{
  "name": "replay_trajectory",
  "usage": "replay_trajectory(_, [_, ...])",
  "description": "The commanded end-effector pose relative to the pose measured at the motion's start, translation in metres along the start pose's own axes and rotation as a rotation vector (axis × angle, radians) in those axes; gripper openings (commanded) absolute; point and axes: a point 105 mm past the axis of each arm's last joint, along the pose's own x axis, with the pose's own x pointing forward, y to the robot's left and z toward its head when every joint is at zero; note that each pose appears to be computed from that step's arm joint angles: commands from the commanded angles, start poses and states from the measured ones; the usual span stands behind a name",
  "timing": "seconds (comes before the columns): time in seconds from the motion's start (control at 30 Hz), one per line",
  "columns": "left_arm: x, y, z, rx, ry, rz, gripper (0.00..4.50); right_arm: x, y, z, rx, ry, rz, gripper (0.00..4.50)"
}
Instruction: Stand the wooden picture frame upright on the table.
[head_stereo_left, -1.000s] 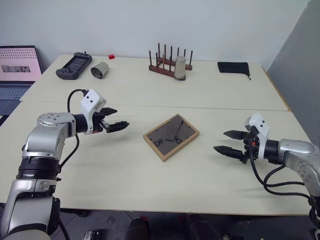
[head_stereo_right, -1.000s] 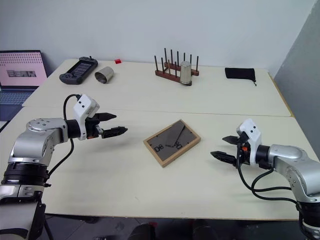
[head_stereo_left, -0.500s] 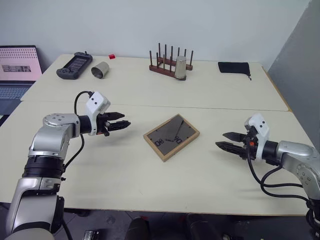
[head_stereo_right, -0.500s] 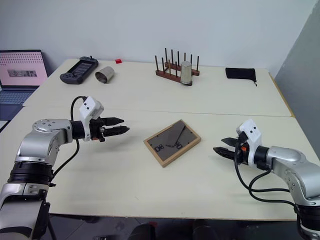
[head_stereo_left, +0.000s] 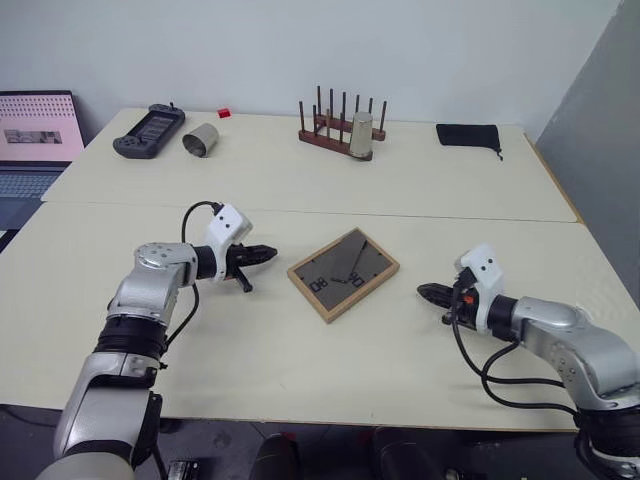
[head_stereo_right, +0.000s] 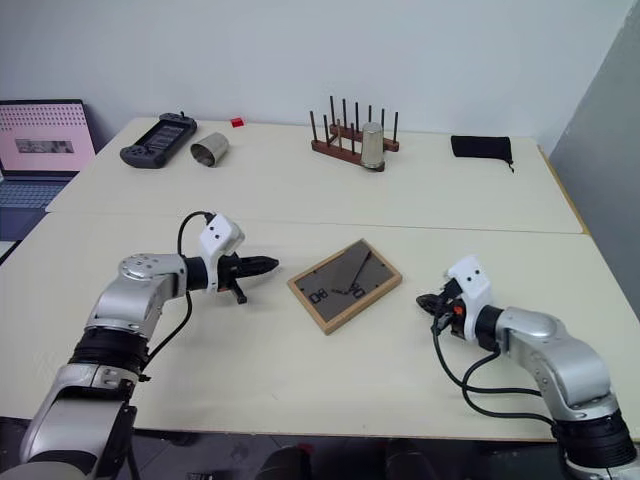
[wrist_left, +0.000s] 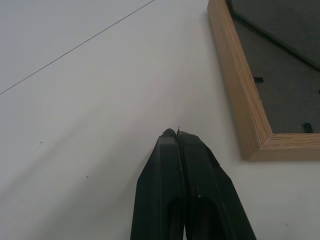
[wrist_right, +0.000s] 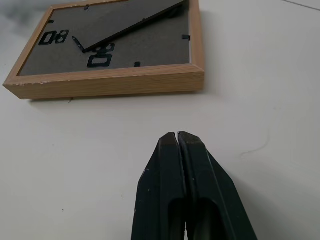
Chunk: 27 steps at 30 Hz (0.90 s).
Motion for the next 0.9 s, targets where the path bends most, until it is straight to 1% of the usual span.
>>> replay_trajectory(0.03, [0.013, 0.000, 0.006, 0.063, -0.005, 0.026, 0.01, 0.012, -0.005, 0.004, -0.073, -0.001, -0.054, 0.04])
replay_trajectory(0.13, [0.020, -0.011, 0.000, 0.082, 0.013, -0.022, 0.01, 0.022, -0.003, 0.006, -0.090, -0.008, -0.040, 0.04])
replay_trajectory(0.27, [0.024, -0.032, 0.003, 0.071, -0.007, -0.126, 0.01, 0.041, -0.005, 0.015, -0.102, -0.030, -0.043, 0.04])
replay_trajectory(0.37, [0.017, -0.045, 0.000, 0.095, 0.023, -0.176, 0.01, 0.054, -0.004, 0.024, -0.107, -0.055, -0.029, 0.04])
replay_trajectory(0.57, [-0.007, -0.066, -0.004, 0.091, 0.049, -0.230, 0.01, 0.074, -0.006, 0.036, -0.122, -0.086, -0.024, 0.04])
replay_trajectory(0.67, [-0.012, -0.076, -0.002, 0.091, 0.045, -0.240, 0.01, 0.077, -0.007, 0.038, -0.129, -0.092, -0.019, 0.04])
replay_trajectory(0.73, [-0.014, -0.088, 0.003, 0.084, 0.028, -0.261, 0.01, 0.077, -0.008, 0.039, -0.133, -0.095, -0.016, 0.04])
replay_trajectory(0.9, [-0.012, -0.105, 0.009, 0.073, 0.011, -0.271, 0.01, 0.079, -0.012, 0.043, -0.131, -0.109, -0.010, 0.04])
